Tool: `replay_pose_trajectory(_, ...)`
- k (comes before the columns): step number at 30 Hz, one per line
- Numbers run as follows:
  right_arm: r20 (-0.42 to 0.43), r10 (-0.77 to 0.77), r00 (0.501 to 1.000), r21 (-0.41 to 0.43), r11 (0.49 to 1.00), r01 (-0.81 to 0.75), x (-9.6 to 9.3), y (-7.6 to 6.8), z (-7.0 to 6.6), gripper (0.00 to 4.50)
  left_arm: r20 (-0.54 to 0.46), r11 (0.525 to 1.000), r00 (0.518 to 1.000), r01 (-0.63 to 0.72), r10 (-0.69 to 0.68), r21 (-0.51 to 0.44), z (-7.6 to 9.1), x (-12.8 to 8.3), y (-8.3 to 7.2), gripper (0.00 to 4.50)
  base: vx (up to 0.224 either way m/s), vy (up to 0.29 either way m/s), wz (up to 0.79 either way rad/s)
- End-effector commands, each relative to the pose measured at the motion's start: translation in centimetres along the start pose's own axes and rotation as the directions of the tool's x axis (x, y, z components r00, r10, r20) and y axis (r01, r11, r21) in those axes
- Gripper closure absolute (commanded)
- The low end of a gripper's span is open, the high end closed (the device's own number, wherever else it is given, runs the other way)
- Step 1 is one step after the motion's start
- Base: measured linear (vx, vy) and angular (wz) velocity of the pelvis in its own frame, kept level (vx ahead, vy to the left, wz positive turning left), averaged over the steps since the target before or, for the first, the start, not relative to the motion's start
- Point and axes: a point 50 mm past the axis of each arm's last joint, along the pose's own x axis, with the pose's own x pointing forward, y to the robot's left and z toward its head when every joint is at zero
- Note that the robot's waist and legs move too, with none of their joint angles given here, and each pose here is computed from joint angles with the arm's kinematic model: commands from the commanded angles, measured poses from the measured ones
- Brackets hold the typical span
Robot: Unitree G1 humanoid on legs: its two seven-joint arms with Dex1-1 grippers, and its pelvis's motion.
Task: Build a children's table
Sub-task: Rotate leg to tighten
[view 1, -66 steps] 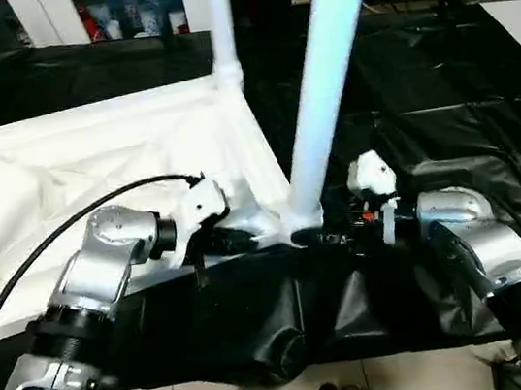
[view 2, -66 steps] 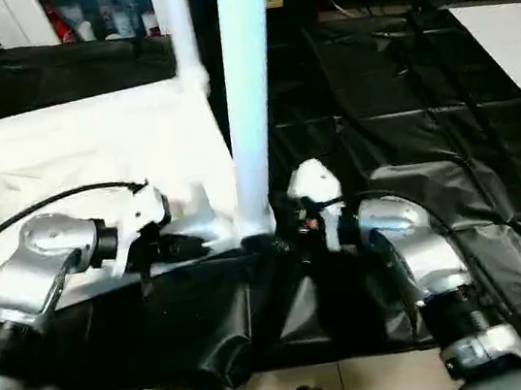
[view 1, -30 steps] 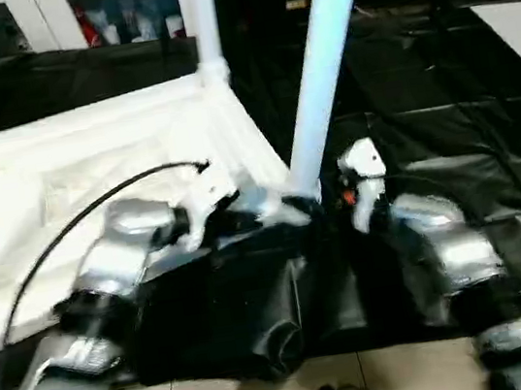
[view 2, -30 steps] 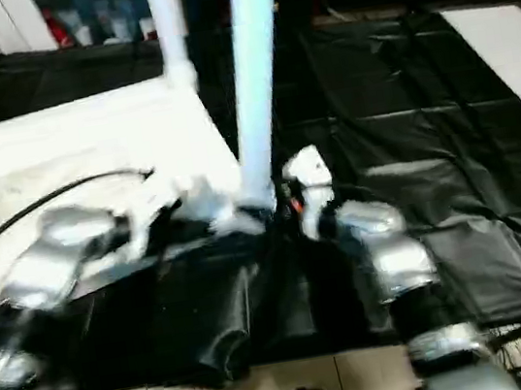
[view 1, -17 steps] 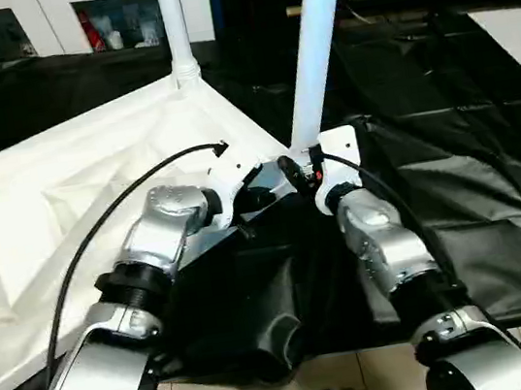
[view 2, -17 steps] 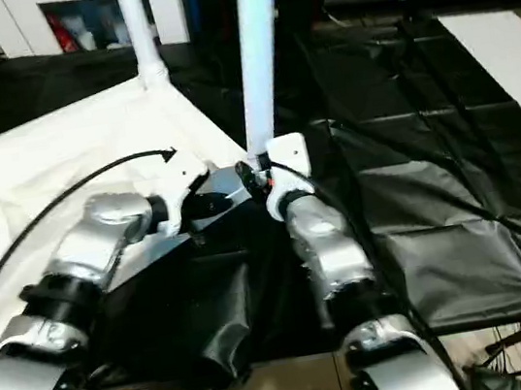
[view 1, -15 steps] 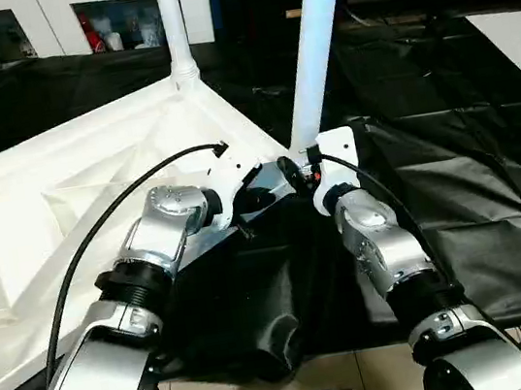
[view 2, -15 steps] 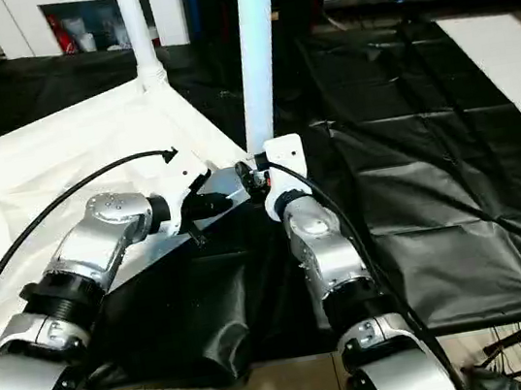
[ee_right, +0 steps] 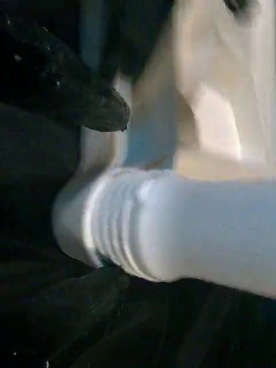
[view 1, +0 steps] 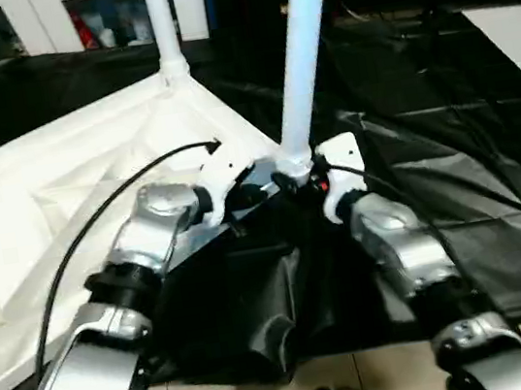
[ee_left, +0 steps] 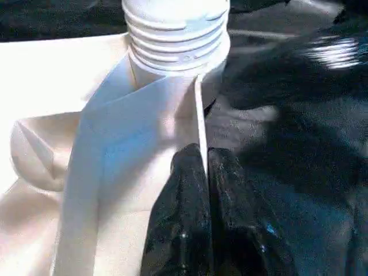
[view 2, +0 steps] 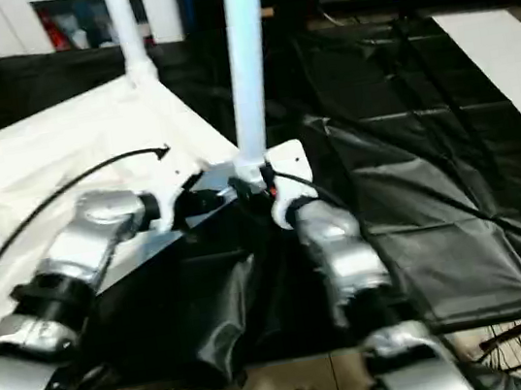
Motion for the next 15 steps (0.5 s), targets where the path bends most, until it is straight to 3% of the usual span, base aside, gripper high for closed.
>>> replay_pose_trajectory(1, 0.018, 0.108, 0.994, -0.024, 0.994, -0.108, -0.6, 0.1, 0.5, 0.55, -0.047, 0.987, 0.985, 0.163, -0.164, -0.011, -2.2, 0.1, -1.8, 4.50, 0.000, 0.000, 0.00)
replay_pose_trajectory(7, -0.008, 0.208, 0.978, -0.059, 0.976, -0.208, -2.4, -1.2, 0.5, 0.55, -0.047, 0.964, 0.964, 0.265, -0.263, 0.037, -2.6, -1.2, -2.3, 4.50, 0.000, 0.000, 0.00)
replay_pose_trajectory(12, -0.014, 0.337, 0.941, -0.075, 0.938, -0.337, -3.1, -1.0, 1.0, 0.55, -0.039, 0.916, 0.916, 0.400, -0.398, 0.040, -2.6, -2.4, -3.1, 4.50, 0.000, 0.000, 0.00)
replay_pose_trajectory(15, -0.042, 0.407, 0.912, -0.095, 0.908, -0.409, -3.4, -0.7, 0.9, 0.55, -0.061, 0.911, 0.911, 0.411, -0.408, 0.042, -2.7, -2.9, -3.0, 4.50, 0.000, 0.000, 0.00)
